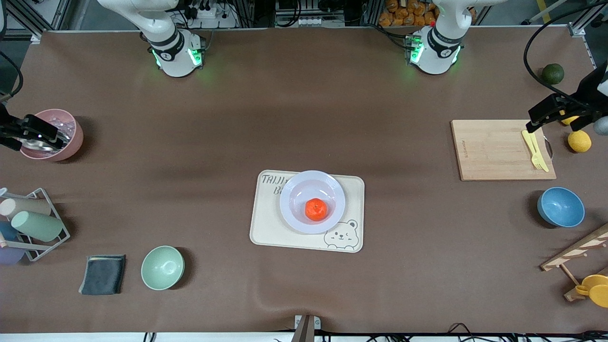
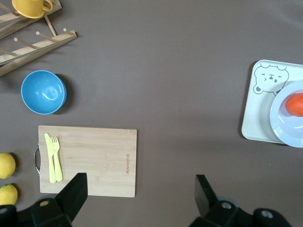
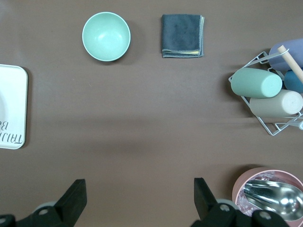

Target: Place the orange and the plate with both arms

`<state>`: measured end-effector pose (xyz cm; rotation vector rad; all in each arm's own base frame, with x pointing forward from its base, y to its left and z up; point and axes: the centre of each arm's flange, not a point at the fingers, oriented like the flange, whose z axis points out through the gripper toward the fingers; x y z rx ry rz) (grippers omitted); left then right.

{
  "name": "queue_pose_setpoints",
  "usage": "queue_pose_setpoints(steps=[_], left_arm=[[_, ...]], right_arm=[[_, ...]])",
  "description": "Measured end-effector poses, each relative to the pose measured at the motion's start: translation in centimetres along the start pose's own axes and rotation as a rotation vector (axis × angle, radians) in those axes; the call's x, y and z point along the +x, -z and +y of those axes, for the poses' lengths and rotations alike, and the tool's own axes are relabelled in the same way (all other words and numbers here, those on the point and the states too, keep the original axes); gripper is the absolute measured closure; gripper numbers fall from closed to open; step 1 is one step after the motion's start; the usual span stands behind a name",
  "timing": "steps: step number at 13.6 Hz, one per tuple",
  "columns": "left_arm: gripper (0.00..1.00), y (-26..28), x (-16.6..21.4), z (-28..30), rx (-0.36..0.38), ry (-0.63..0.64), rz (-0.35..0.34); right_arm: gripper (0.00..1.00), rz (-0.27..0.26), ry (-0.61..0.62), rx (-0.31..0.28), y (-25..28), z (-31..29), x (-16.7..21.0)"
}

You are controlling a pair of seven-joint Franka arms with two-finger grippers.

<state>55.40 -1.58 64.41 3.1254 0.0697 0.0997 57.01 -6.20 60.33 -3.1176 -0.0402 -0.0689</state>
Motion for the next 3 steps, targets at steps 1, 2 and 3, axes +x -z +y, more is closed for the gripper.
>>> queue_pose_setpoints(steps=[1, 2, 3], left_arm=[[0.00, 0.03, 0.00, -0.06, 0.000, 0.001, 0.000], [0.00, 0.03, -0.02, -0.12, 0.000, 0.002, -0.002], [0.00, 0.03, -0.05, -0.14, 0.000, 0.002, -0.004]], right_arm=[[0.00, 0.003, 0.000, -0.001, 0.11, 0.00, 0.02], [0.00, 0.005, 0.000, -0.001, 0.17, 0.01, 0.04], [0.00, 0.005, 0.000, -0.001, 0.18, 0.01, 0.04]])
